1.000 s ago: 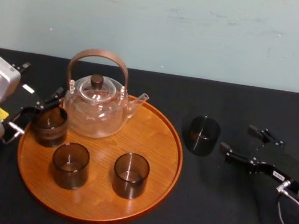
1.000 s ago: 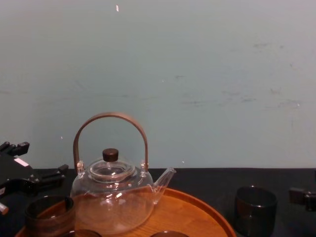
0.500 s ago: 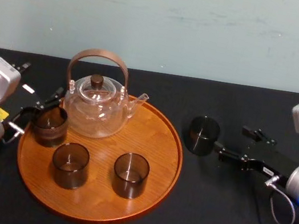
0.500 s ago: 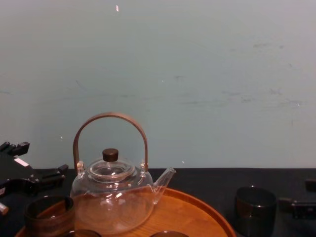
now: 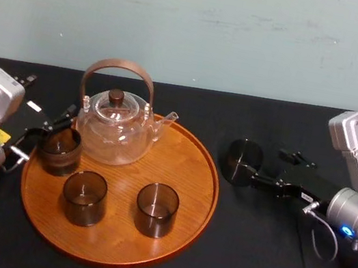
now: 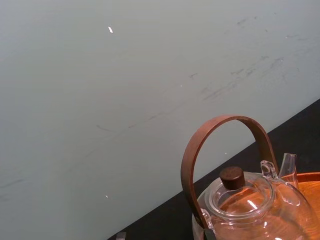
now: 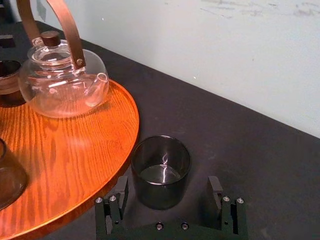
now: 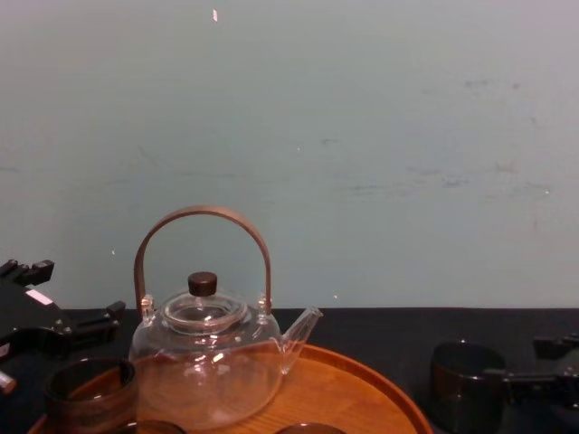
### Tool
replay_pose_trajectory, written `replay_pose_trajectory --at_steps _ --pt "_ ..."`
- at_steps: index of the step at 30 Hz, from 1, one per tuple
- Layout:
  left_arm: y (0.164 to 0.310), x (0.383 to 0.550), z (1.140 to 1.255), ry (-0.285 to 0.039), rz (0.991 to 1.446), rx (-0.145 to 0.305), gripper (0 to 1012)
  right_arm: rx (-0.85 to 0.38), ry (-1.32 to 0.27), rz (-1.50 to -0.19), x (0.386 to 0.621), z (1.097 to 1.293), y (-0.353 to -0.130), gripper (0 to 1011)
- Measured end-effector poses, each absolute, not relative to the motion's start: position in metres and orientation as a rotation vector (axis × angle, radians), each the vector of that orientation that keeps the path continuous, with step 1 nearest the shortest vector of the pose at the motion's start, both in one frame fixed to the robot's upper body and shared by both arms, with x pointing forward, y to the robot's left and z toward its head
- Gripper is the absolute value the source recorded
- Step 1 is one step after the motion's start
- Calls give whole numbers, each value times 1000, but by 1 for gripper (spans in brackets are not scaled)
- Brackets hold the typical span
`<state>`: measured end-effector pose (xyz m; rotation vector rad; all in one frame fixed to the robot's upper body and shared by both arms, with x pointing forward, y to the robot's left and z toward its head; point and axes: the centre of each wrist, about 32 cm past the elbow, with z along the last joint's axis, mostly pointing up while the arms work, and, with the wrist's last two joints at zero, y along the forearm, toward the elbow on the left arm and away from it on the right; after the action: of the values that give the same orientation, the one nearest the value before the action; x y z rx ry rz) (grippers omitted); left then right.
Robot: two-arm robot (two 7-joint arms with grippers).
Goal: Pick up the glass from the table and place it on the tray.
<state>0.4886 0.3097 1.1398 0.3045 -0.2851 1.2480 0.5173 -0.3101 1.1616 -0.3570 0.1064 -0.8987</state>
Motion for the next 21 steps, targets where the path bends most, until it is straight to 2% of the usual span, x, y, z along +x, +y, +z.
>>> replay_pose_trajectory --at_steps 6,7,21 --pt "310 489 1140 -285 1248 304 1001 -365 117 -902 525 1159 -304 1002" --pt "310 489 1140 -285 1248 305 1001 -379 127 -887 532 1156 -298 1002" --pt "310 489 1140 -285 1248 304 1001 -393 131 -879 547 1154 -289 1002"
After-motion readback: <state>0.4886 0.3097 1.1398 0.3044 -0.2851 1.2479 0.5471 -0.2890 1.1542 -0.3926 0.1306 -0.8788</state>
